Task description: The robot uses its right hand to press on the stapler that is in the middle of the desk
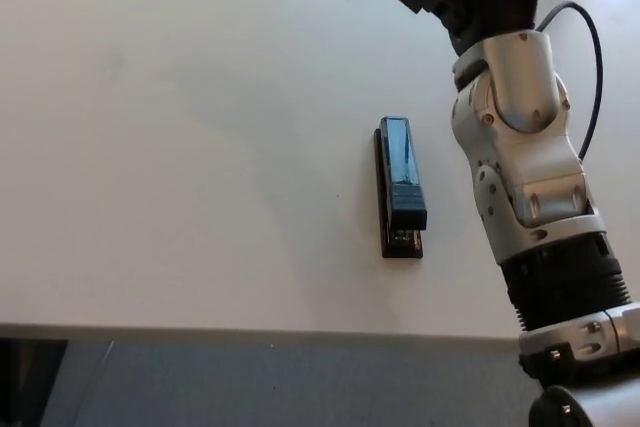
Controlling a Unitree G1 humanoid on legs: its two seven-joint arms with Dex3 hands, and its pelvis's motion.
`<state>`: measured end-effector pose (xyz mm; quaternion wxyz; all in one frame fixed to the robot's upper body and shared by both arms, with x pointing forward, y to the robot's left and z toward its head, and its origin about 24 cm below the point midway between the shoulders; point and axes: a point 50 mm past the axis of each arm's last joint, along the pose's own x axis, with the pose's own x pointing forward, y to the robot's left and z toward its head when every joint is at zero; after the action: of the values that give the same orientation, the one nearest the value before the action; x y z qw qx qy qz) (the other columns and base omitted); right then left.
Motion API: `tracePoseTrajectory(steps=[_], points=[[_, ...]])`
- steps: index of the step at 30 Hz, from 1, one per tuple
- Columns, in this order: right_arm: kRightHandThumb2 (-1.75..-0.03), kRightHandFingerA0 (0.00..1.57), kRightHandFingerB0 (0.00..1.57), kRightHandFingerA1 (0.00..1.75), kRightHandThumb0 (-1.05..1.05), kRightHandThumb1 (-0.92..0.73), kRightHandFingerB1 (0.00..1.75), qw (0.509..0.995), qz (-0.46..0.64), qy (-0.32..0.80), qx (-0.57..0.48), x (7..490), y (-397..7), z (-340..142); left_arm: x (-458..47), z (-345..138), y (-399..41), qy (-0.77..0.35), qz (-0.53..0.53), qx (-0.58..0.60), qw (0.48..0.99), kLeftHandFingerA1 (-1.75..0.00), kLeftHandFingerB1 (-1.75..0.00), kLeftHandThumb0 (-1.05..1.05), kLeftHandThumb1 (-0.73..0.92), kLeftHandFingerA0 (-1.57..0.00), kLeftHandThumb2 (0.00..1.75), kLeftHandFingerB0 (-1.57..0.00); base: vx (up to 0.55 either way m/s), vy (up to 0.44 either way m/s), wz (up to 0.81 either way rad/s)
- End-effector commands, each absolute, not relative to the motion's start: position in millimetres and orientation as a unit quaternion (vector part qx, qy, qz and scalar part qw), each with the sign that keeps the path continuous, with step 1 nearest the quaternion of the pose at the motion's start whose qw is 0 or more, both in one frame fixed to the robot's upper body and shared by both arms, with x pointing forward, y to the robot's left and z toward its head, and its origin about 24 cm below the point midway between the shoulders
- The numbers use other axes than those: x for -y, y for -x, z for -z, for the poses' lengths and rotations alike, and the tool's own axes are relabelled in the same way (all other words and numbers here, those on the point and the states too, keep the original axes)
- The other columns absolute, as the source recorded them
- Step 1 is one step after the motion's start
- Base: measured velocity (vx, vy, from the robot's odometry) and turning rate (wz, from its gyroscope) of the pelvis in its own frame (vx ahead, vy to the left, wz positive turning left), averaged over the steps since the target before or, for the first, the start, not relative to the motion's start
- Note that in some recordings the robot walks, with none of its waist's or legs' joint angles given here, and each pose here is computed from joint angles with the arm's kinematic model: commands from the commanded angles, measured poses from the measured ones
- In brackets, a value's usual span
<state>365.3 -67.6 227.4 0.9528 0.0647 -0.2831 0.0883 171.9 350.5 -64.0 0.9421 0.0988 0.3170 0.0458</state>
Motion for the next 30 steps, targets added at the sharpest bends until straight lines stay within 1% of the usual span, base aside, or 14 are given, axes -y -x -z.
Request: tracePoseTrajectory(steps=[1,6,9,12,14,15,16,21,22,23,24,26,27,30], points=[[-0.87,1.35,0.91,1.08,-0.14,-0.62,0.99,0.868,0.312,0.127,0.366,434.2,-137.2,-290.1,-364.0,63.2,-164.3,-0.111,-0.066,-0.358,0.925,-0.17,-0.17,-0.61,0.86,0.00,0.95,0.00,0.00,0.000,0.00],[-0.98,1.28,0.93,1.13,-0.15,-0.57,0.96,0.861,0.361,0.107,0.342,463.1,-107.1,-275.3,-361.8,65.7,-164.3,-0.078,-0.079,-0.347,0.931,-0.18,-0.21,-0.48,0.92,-0.01,0.82,-0.03,-0.02,-0.009,0.09],[-0.83,1.27,0.94,1.14,-0.15,-0.65,0.91,0.861,0.371,0.125,0.324,465.5,-95.5,-267.5,-361.2,66.7,-164.0,-0.077,-0.082,-0.350,0.930,-0.17,-0.21,-0.48,0.92,0.00,0.82,-0.03,0.00,0.000,0.00],[-1.01,1.28,0.93,1.17,-0.15,-0.57,0.96,0.862,0.373,0.116,0.324,465.8,-96.5,-263.7,-360.6,67.5,-163.2,-0.075,-0.087,-0.349,0.930,-0.17,-0.22,-0.49,0.92,-0.03,0.80,-0.04,0.00,0.000,0.00],[-0.86,1.29,0.94,1.13,-0.15,-0.62,0.97,0.863,0.377,0.111,0.318,467.0,-95.8,-261.0,-359.6,68.1,-163.8,-0.072,-0.085,-0.348,0.931,-0.17,-0.22,-0.49,0.92,0.00,0.81,-0.04,0.00,0.000,0.00],[-1.05,1.28,0.95,1.16,-0.12,-0.52,0.97,0.861,0.383,0.109,0.315,467.1,-96.0,-260.1,-359.1,67.8,-164.6,-0.075,-0.083,-0.347,0.931,-0.17,-0.22,-0.49,0.92,-0.01,0.80,-0.04,0.00,0.000,0.00],[-0.82,1.32,0.97,1.08,-0.14,-0.63,0.94,0.860,0.391,0.103,0.311,467.3,-96.6,-258.7,-359.3,67.6,-165.2,-0.074,-0.084,-0.347,0.931,-0.17,-0.22,-0.50,0.92,-0.01,0.81,-0.04,0.00,0.000,0.00],[-0.61,1.24,0.73,1.15,-0.34,-0.73,0.50,0.836,0.438,0.079,0.320,470.9,-96.9,-245.2,-360.2,65.1,-169.6,-0.075,-0.084,-0.345,0.932,-0.16,-0.20,-0.50,0.92,0.00,0.82,-0.03,0.00,0.000,0.00],[-0.61,1.13,0.64,1.04,-0.39,-0.71,0.44,0.830,0.445,0.067,0.330,471.0,-96.4,-242.0,-360.0,64.8,-170.7,-0.070,-0.084,-0.345,0.932,-0.15,-0.18,-0.49,0.92,0.00,0.83,-0.02,0.00,0.000,0.00],[-0.62,0.88,0.43,0.57,-0.52,-0.72,0.35,0.830,0.444,0.071,0.331,471.1,-95.9,-239.0,-359.9,64.3,-171.6,-0.074,-0.083,-0.344,0.932,-0.17,-0.20,-0.49,0.92,-0.01,0.82,-0.02,0.00,0.000,0.00],[-0.62,0.88,0.43,0.57,-0.52,-0.72,0.35,0.830,0.442,0.079,0.330,471.1,-95.2,-235.0,-359.7,63.7,-172.8,-0.080,-0.081,-0.343,0.932,-0.17,-0.20,-0.49,0.92,-0.01,0.82,-0.02,0.00,0.000,0.00],[-0.90,0.12,0.01,0.40,-0.74,-0.55,0.23,0.858,0.410,0.084,0.298,474.6,-97.4,-221.2,-360.3,62.8,-174.3,-0.079,-0.082,-0.343,0.932,-0.20,-0.22,-0.50,0.92,-0.02,0.82,-0.04,0.00,0.000,0.00],[-0.98,0.00,0.00,0.00,-0.94,-0.67,0.06,0.882,0.384,0.114,0.247,474.9,-100.2,-210.6,-360.3,62.2,-175.4,-0.076,-0.083,-0.341,0.933,-0.20,-0.22,-0.50,0.92,-0.03,0.80,-0.04,0.00,0.000,0.00],[-0.97,0.00,0.00,0.00,-0.92,-0.66,0.02,0.906,0.374,0.142,0.139,477.9,-102.1,-179.4,-359.7,60.0,-179.9,-0.077,-0.083,-0.334,0.936,-0.17,-0.20,-0.48,0.92,0.00,0.81,-0.03,0.00,0.000,0.00]])
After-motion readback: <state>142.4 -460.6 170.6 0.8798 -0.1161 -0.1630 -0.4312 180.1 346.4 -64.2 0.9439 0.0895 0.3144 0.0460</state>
